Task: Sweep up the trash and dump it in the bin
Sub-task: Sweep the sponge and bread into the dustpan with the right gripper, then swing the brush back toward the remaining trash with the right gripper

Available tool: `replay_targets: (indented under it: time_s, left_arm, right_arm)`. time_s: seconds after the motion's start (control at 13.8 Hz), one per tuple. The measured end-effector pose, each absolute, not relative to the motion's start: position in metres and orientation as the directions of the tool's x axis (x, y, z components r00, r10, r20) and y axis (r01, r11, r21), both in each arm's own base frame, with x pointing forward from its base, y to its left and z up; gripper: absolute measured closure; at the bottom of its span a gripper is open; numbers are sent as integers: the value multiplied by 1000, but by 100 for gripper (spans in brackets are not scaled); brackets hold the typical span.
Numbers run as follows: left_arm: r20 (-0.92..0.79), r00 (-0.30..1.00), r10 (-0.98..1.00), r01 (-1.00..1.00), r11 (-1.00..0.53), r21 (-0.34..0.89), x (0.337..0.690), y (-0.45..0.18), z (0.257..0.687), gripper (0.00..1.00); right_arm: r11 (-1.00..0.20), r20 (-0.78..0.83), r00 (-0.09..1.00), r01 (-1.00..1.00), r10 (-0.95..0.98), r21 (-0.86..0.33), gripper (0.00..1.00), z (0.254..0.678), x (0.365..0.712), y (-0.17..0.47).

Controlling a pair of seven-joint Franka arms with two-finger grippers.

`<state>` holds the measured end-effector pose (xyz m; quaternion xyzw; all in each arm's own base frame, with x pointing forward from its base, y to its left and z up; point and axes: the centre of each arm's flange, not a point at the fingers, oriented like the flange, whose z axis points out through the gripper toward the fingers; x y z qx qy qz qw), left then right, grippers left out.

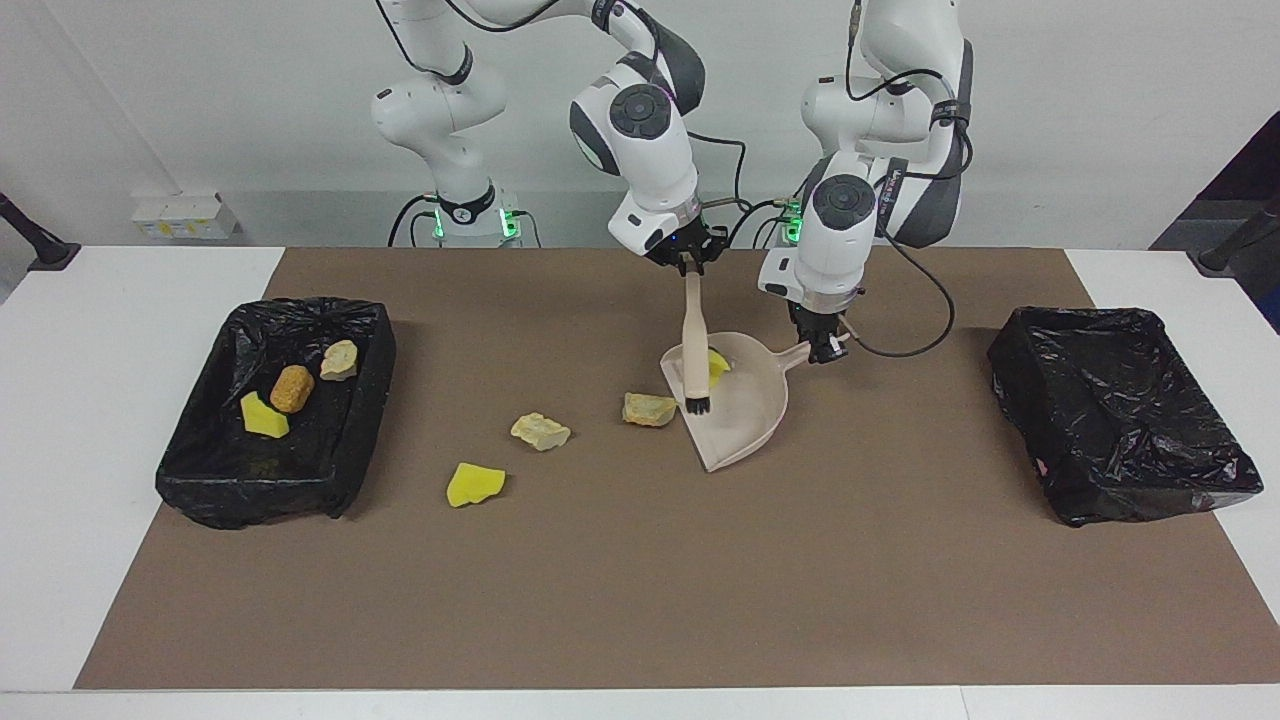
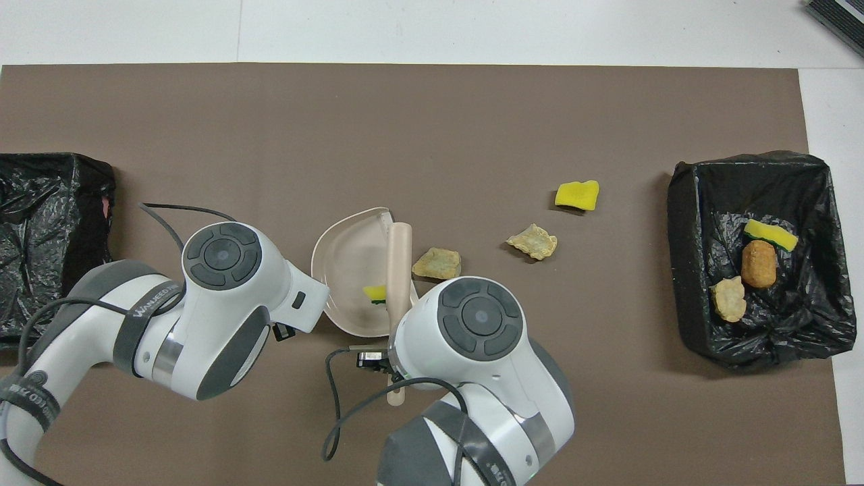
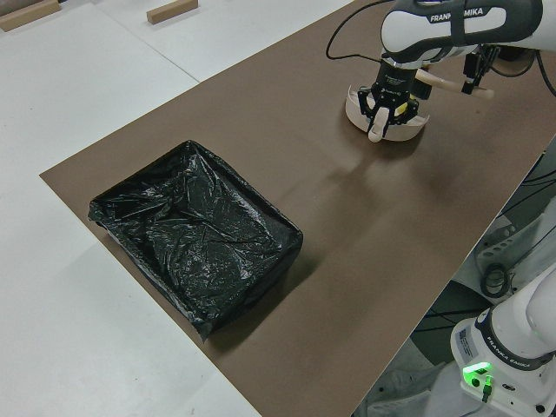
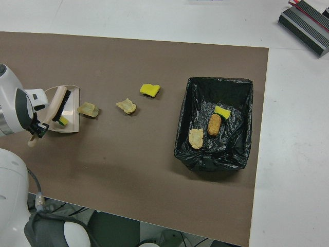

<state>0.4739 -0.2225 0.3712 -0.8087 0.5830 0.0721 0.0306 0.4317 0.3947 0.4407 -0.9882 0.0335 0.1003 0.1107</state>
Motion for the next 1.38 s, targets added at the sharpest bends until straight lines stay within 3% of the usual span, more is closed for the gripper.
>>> replay_targets:
  time_s: [0.36, 0.94, 1.38]
  left_arm:
    - [-149, 372, -916, -925, -380, 25, 474, -222, 371, 69]
    - [-142, 387, -911, -919, -394, 21, 475, -223, 372, 69]
    - [-141, 395, -908, -916, -401, 19, 475, -223, 372, 69]
  right_arm:
    - [-992, -156, 988, -39, -20, -121, 74, 424, 484, 344]
    - [-983, -175, 980, 119, 93, 140, 74, 401, 566, 166]
    - [-964, -223, 971, 133, 81, 229, 74, 382, 586, 65]
